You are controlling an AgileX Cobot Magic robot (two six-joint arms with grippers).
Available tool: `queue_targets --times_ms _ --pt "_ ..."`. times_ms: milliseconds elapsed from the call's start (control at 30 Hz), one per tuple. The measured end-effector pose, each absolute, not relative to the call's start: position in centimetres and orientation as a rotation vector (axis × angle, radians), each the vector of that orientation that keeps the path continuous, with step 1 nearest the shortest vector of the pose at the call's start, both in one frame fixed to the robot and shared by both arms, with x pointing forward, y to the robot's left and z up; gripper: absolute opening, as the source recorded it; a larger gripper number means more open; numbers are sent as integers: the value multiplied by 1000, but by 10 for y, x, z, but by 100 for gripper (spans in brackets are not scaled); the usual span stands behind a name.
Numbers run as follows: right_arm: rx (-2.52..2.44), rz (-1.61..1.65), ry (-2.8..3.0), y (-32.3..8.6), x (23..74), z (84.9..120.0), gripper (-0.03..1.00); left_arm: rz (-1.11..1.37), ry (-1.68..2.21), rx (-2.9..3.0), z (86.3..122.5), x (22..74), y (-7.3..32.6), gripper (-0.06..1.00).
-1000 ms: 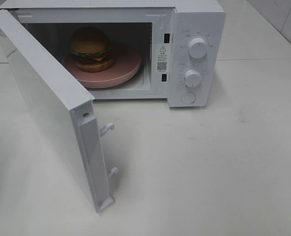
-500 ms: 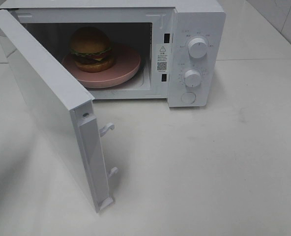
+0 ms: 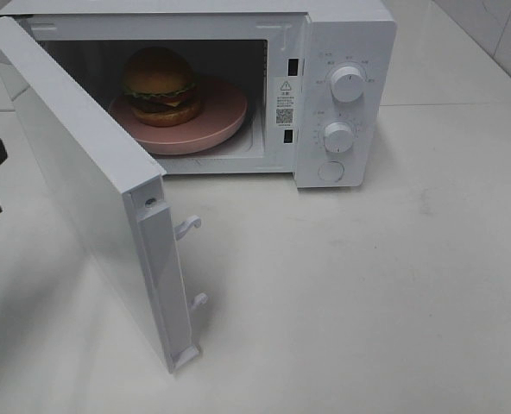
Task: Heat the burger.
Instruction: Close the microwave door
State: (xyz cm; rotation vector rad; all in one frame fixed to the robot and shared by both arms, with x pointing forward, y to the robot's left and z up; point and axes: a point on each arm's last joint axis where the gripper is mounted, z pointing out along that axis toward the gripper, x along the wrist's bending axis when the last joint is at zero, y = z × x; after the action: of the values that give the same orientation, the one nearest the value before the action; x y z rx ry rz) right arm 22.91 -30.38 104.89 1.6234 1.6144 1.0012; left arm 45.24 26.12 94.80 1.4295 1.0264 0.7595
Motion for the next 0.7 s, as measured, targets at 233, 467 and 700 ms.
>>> queue_targets --times_ms 233,467,700 --pt "1623 1001 1614 -304 229 1049 72 695 994 1444 946 468 231 0" --pt "1623 1001 1614 -304 229 1049 72 671 1018 1412 946 478 214 0" --pt "1623 1001 1614 -304 229 1049 72 657 994 1401 946 488 191 0"
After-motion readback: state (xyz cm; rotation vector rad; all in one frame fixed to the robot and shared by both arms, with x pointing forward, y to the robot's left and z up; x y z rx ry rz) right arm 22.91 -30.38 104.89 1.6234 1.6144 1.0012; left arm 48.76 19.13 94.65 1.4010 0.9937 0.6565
